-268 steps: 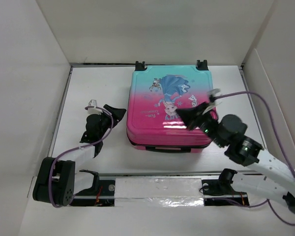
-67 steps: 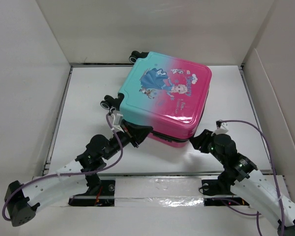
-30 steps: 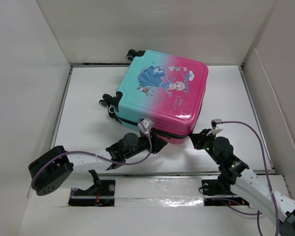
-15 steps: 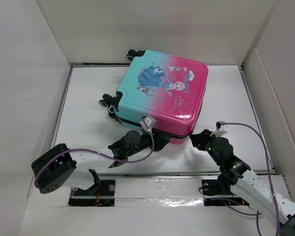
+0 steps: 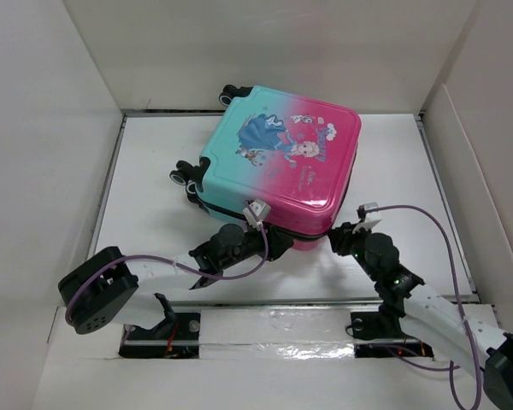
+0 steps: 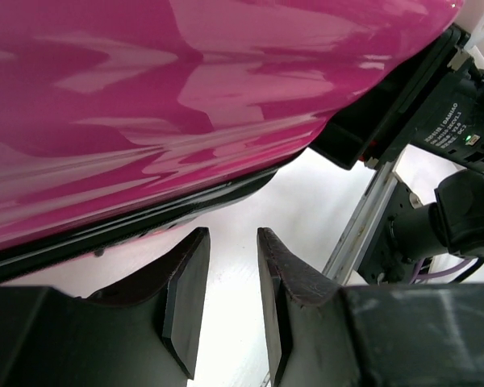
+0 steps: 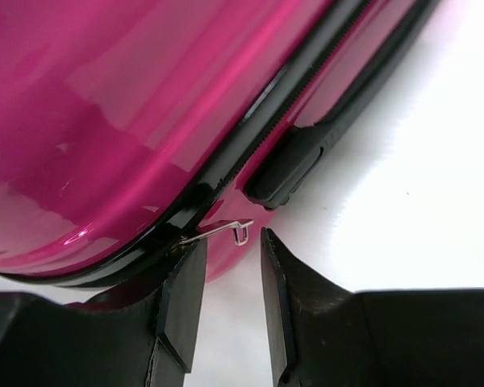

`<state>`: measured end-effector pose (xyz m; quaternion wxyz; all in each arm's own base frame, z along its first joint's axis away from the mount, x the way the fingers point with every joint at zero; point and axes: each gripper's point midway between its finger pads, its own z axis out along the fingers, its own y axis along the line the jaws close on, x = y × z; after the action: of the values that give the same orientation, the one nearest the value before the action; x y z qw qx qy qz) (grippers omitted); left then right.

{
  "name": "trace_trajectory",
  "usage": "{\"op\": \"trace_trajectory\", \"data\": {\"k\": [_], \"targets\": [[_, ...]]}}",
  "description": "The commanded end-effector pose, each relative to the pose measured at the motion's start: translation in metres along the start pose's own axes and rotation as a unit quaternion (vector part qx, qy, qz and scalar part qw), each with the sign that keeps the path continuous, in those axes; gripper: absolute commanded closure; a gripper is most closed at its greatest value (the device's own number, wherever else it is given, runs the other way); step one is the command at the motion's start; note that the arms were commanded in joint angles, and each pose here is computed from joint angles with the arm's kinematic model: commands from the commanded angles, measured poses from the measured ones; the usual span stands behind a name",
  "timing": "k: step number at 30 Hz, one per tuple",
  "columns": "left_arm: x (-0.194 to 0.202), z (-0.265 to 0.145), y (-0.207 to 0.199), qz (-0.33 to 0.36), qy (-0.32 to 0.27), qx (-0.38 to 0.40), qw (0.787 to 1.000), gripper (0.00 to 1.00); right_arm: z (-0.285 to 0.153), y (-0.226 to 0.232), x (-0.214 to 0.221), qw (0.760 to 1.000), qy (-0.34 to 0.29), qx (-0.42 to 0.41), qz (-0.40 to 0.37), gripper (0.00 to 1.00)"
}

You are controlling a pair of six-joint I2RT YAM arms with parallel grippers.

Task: Pack the luggage

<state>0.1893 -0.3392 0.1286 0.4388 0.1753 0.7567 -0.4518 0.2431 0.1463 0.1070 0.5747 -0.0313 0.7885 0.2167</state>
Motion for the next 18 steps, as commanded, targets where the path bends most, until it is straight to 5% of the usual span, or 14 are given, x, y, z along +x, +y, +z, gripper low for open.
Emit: {"op": "trace_trajectory", "data": {"k": [1,5,10,18], "targets": [[-0.02,0.003,-0.011,0.001,-0.03,0.021,0.999,0.73,0.001,0.049,-0.057,0.987,-0.098,-0.121,-0.035,0.6],[-0.02,0.003,-0.008,0.001,-0.03,0.014,0.999,0.73,0.001,0.068,-0.048,0.979,-0.068,-0.184,-0.059,0.6],[-0.021,0.005,-0.007,0.0,-0.029,0.01,1.0,0.74,-0.001,0.076,-0.046,0.973,-0.072,-0.21,-0.07,0.46],[-0.019,0.008,-0.002,-0.003,-0.028,-0.003,1.0,0.75,0.0,0.073,-0.043,0.974,-0.069,-0.204,-0.065,0.49]]}}
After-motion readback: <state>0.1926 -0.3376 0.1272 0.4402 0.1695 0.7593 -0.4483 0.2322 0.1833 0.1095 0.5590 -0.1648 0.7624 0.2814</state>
